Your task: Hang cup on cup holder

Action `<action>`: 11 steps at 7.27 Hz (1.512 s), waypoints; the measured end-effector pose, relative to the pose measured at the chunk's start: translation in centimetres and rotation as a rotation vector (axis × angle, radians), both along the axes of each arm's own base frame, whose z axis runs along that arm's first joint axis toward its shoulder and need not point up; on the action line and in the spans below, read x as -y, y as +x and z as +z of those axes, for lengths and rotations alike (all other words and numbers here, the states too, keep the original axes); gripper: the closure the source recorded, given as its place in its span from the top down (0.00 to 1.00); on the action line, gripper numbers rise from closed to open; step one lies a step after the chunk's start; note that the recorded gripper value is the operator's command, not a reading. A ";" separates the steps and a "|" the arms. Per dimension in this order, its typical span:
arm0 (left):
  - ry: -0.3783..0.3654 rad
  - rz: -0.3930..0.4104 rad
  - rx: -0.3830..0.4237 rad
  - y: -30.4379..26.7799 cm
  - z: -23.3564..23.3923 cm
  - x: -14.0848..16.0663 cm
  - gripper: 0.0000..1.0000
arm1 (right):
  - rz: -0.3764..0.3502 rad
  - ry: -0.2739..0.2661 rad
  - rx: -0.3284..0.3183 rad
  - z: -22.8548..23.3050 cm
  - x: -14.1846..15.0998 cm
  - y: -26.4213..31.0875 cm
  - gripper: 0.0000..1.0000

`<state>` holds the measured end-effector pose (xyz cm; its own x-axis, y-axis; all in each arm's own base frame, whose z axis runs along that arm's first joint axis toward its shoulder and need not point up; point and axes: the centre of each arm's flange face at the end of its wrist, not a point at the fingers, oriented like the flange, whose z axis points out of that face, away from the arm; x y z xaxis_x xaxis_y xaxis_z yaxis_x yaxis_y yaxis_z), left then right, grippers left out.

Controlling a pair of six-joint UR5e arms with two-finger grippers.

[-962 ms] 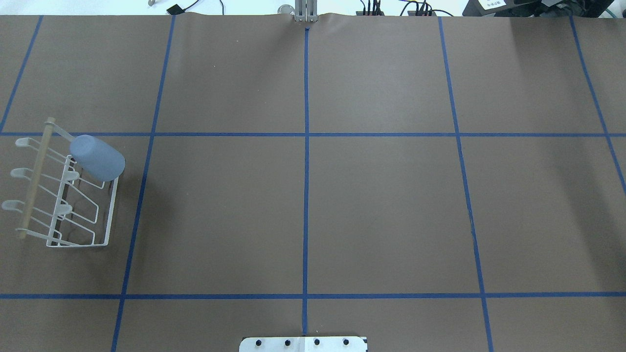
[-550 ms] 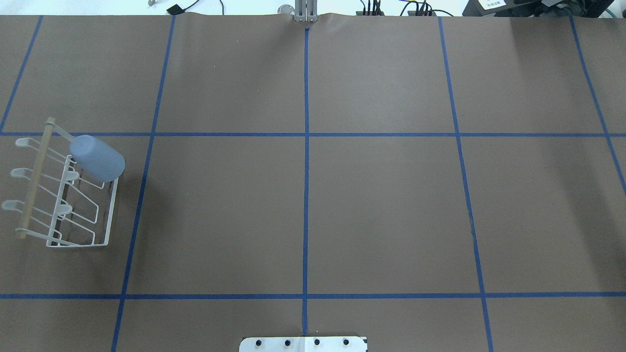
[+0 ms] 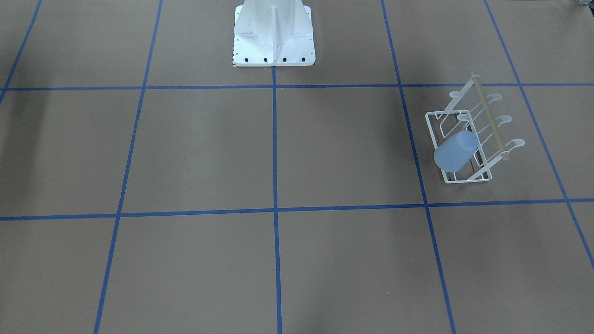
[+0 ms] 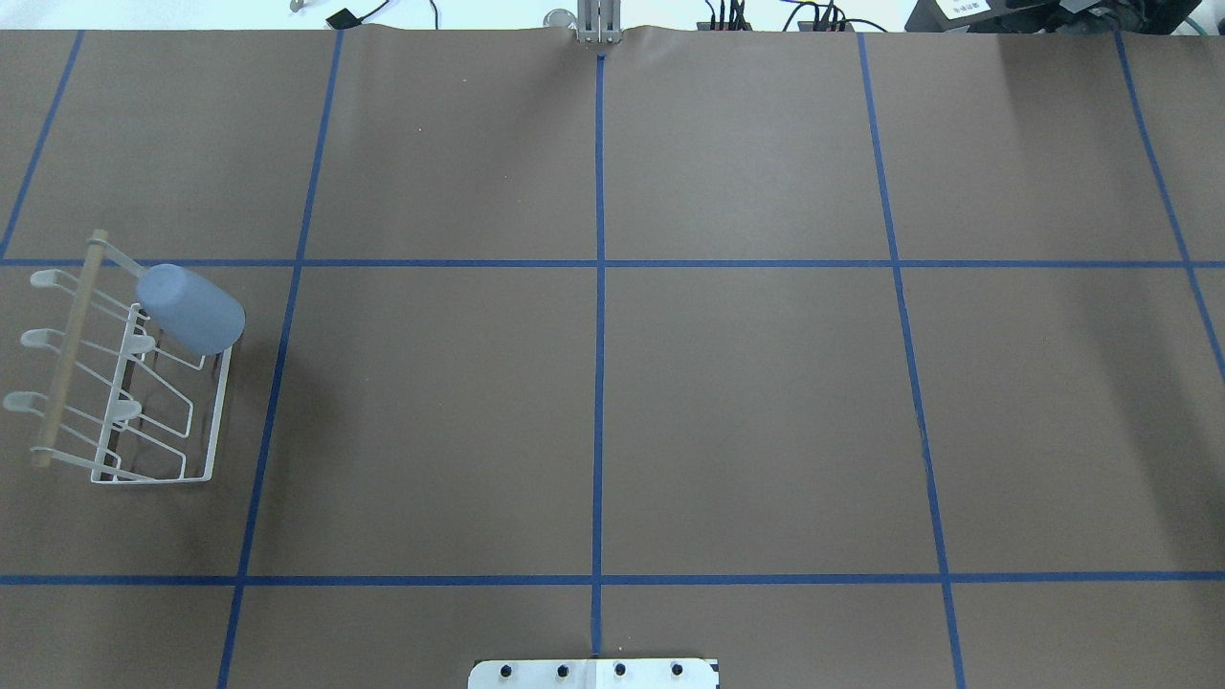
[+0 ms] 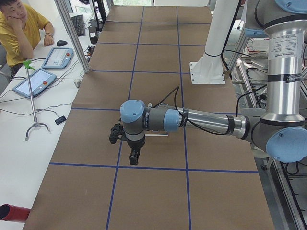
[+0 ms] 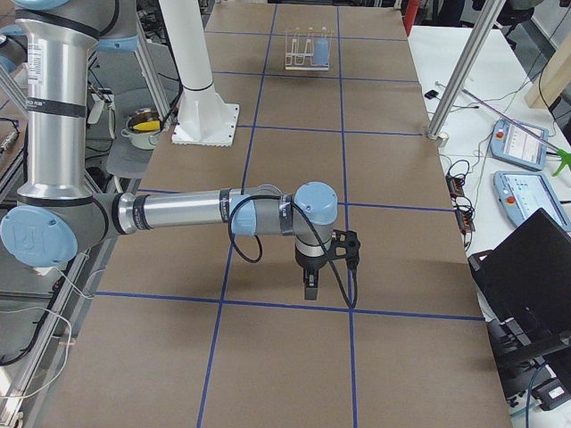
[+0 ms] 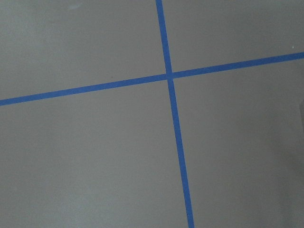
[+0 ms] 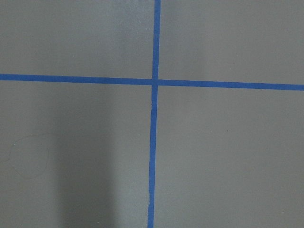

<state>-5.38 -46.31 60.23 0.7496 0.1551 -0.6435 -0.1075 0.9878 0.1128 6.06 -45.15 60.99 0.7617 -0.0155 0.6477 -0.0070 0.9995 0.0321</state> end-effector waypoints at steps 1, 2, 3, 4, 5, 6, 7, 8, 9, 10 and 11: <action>0.005 0.001 0.001 0.0 -0.2 -0.3 0.98 | 0.000 -0.002 0.000 0.1 0.0 0.0 1.00; 0.007 0.001 0.000 0.0 -0.4 -0.8 0.98 | 0.000 -0.004 0.000 0.2 0.0 0.0 1.00; 0.007 0.002 -0.003 0.0 -0.4 -1.3 0.98 | -0.001 -0.006 0.000 0.3 0.0 0.0 1.00; 0.007 0.002 -0.004 0.0 -0.5 -1.7 0.98 | -0.001 -0.007 0.000 0.3 -0.1 0.0 1.00; 0.008 0.002 -0.005 0.0 -0.6 -2.0 0.98 | -0.001 -0.007 0.000 0.3 -0.1 0.0 1.00; 0.010 0.002 -0.006 0.0 -0.7 -2.1 0.98 | -0.001 -0.007 0.001 0.3 0.0 0.0 1.00; 0.010 0.002 -0.007 0.0 -0.7 -2.1 0.98 | -0.001 -0.008 0.001 0.4 0.0 0.0 1.00; 0.011 0.002 -0.007 0.0 -0.7 -2.1 0.98 | -0.001 -0.010 0.001 0.5 0.0 0.0 1.00; 0.011 0.002 -0.007 0.0 -0.7 -2.1 0.98 | -0.001 -0.011 0.002 0.5 0.0 0.0 1.00; 0.011 0.002 -0.007 0.0 -0.7 -2.1 0.98 | 0.000 -0.011 0.003 0.5 0.0 0.0 1.00; 0.011 0.002 -0.007 0.0 -0.7 -2.1 0.98 | 0.000 -0.012 0.003 0.5 0.0 0.0 1.00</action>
<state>-5.37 -44.17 59.50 0.7447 0.1636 -0.6470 -0.1088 0.9863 0.1242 6.01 -45.12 61.53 0.7599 -0.0075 0.6500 -0.0071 0.9998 0.0199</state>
